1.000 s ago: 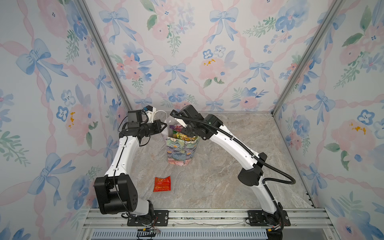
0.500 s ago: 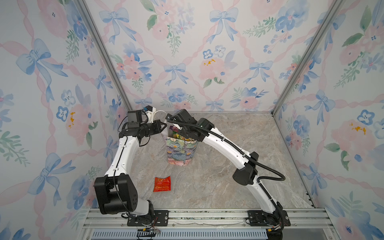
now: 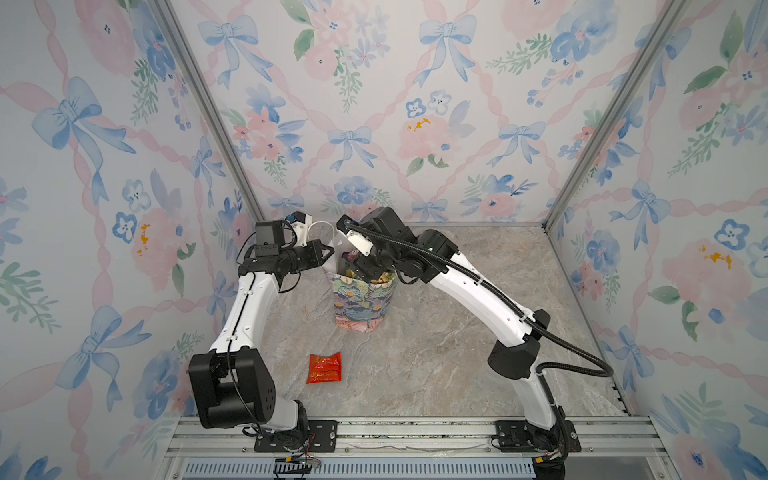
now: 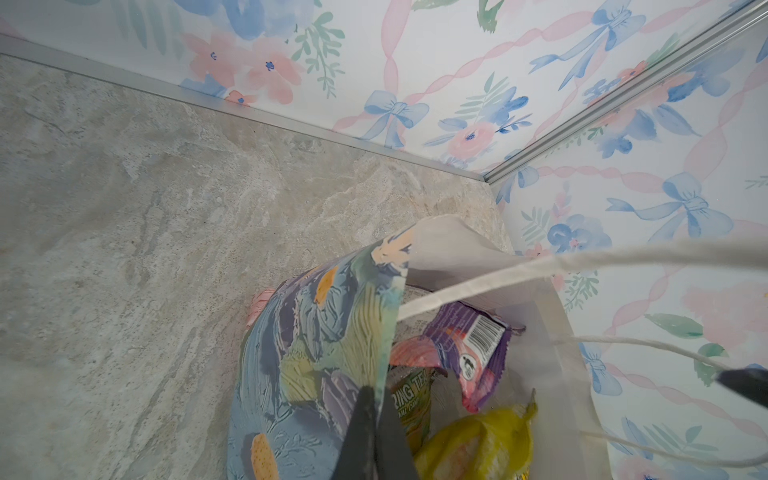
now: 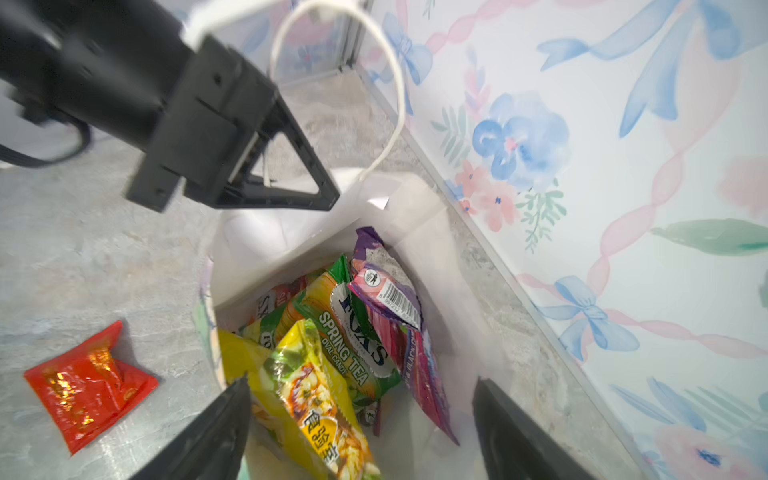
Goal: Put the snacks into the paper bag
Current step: 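Raise the right gripper out of the bag and reach toward the red packet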
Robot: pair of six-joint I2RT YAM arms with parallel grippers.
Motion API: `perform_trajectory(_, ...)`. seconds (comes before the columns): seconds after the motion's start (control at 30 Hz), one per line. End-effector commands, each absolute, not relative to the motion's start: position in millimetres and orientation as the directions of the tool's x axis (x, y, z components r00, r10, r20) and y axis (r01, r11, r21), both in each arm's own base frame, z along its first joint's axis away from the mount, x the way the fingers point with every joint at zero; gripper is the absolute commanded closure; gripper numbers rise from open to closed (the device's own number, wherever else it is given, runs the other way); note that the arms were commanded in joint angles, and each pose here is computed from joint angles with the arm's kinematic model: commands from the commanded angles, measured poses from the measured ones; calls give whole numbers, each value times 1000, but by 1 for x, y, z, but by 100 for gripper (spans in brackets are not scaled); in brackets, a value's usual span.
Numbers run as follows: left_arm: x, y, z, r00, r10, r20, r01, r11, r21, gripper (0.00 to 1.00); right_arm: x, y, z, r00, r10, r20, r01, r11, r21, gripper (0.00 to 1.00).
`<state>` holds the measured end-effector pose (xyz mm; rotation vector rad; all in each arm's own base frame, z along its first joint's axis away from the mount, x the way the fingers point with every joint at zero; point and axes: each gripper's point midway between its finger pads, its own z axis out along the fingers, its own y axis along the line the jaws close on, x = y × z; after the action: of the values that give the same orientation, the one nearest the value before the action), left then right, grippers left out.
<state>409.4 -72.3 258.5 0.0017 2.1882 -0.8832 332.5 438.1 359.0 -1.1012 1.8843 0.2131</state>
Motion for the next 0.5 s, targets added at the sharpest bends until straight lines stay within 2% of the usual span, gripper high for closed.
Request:
perform_trajectory(0.0, 404, -69, 246, -730, -255, -634, 244, 769, -590, 100, 319, 432, 387, -240, -485, -841, -771, 621, -138, 8)
perform_trajectory(0.17, 405, -67, 245, -729, -260, -634, 235, 774, -588, 100, 292, 424, 381, -314, -420, -851, -801, 598, 1, 6)
perform_trajectory(0.33, 405, -62, 246, -721, -265, -641, 229, 782, -580, 100, 244, 416, 329, -416, -409, -812, -829, 538, 154, 9)
perform_trajectory(0.47, 405, -59, 247, -717, -271, -642, 220, 786, -577, 100, 198, 414, 263, -515, -484, -708, -824, 506, 253, 15)
